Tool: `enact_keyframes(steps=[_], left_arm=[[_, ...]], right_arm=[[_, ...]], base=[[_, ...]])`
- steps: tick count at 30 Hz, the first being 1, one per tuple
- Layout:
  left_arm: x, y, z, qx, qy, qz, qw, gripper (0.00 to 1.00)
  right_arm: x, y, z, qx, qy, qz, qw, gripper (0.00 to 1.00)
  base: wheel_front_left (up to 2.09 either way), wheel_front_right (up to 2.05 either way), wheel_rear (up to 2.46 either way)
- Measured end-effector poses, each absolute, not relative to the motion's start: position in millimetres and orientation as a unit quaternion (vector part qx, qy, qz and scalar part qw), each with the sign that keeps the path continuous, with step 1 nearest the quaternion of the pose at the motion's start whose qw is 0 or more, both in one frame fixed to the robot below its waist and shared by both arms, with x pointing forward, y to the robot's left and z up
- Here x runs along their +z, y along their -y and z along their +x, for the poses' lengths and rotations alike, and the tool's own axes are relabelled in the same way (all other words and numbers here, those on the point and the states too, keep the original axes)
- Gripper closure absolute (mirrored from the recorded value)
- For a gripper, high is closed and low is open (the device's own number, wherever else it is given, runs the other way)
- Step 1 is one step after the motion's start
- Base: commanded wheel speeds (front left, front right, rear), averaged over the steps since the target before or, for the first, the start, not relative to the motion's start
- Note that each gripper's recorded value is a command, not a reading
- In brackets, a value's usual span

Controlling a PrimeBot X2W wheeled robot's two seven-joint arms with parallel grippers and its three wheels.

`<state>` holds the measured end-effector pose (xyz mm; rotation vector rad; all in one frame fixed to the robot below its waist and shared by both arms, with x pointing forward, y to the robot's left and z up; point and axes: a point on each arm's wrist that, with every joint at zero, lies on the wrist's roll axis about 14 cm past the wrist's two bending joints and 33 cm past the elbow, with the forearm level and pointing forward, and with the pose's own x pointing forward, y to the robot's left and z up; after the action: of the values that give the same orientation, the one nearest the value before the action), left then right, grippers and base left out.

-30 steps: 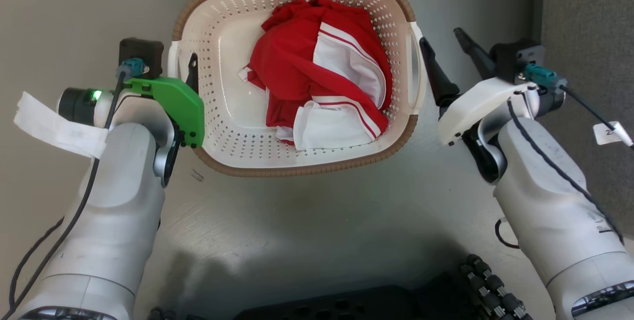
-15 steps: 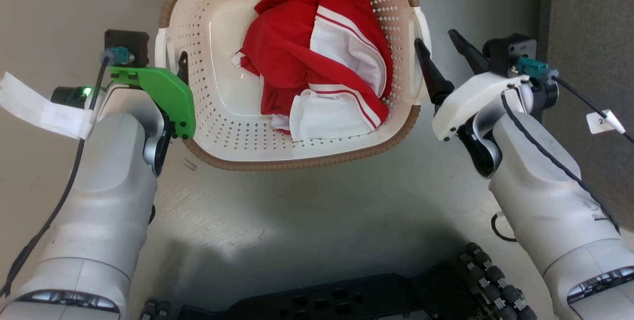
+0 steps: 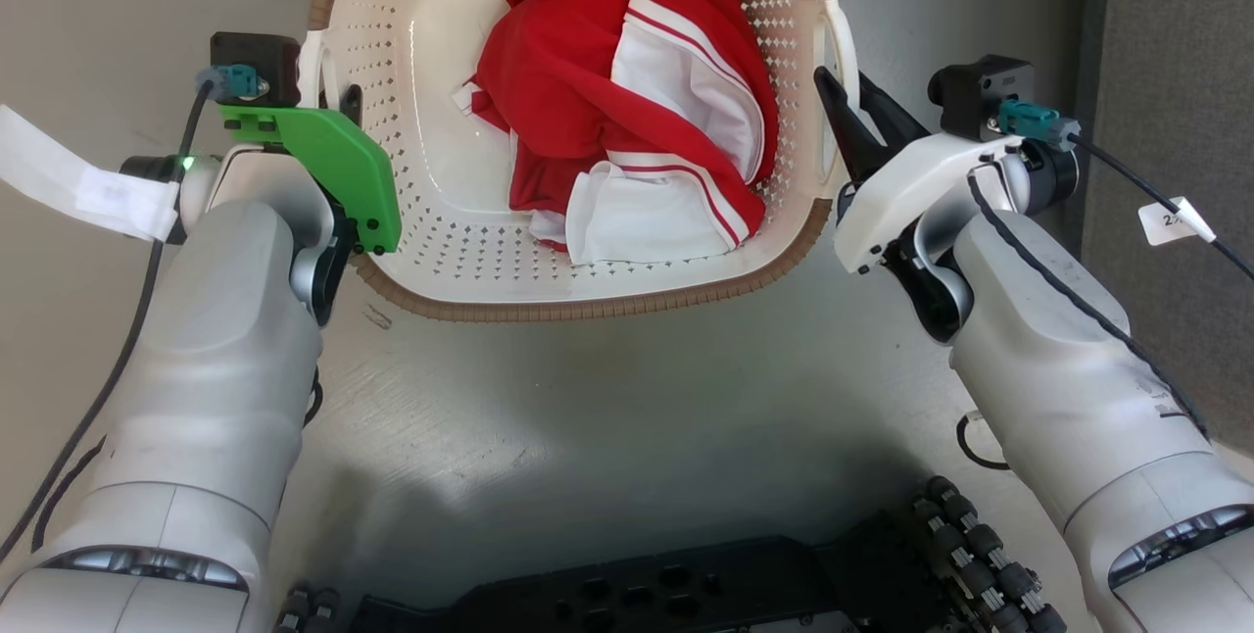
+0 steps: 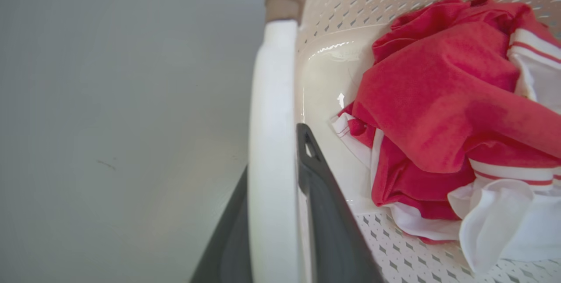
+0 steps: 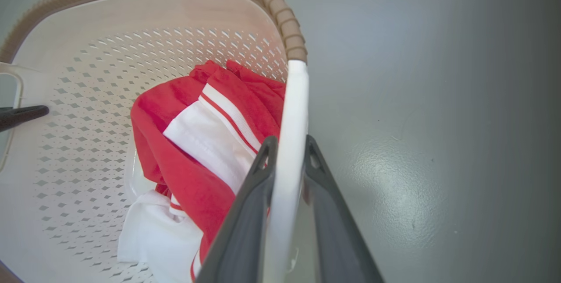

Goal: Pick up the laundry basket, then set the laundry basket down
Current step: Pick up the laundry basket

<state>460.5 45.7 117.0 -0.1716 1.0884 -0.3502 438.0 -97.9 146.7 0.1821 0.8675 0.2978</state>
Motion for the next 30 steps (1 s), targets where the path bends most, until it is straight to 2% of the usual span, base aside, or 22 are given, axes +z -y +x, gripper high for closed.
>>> enact_keyframes(steps=[19, 30], left_arm=[[132.6, -41.6, 453.1, -0.169, -0.524, -0.087, 0.830, 1.00], [156.8, -41.2, 438.5, -0.173, -0.551, -0.087, 0.812, 1.00]], right_arm=[[159.0, 103.2, 432.1, 0.145, -0.431, 0.073, 0.888, 1.00], [182.0, 103.3, 422.2, 0.140, -0.448, 0.074, 0.880, 1.00]], base=[[0.00, 0.00, 0.00], [0.00, 0.00, 0.00]])
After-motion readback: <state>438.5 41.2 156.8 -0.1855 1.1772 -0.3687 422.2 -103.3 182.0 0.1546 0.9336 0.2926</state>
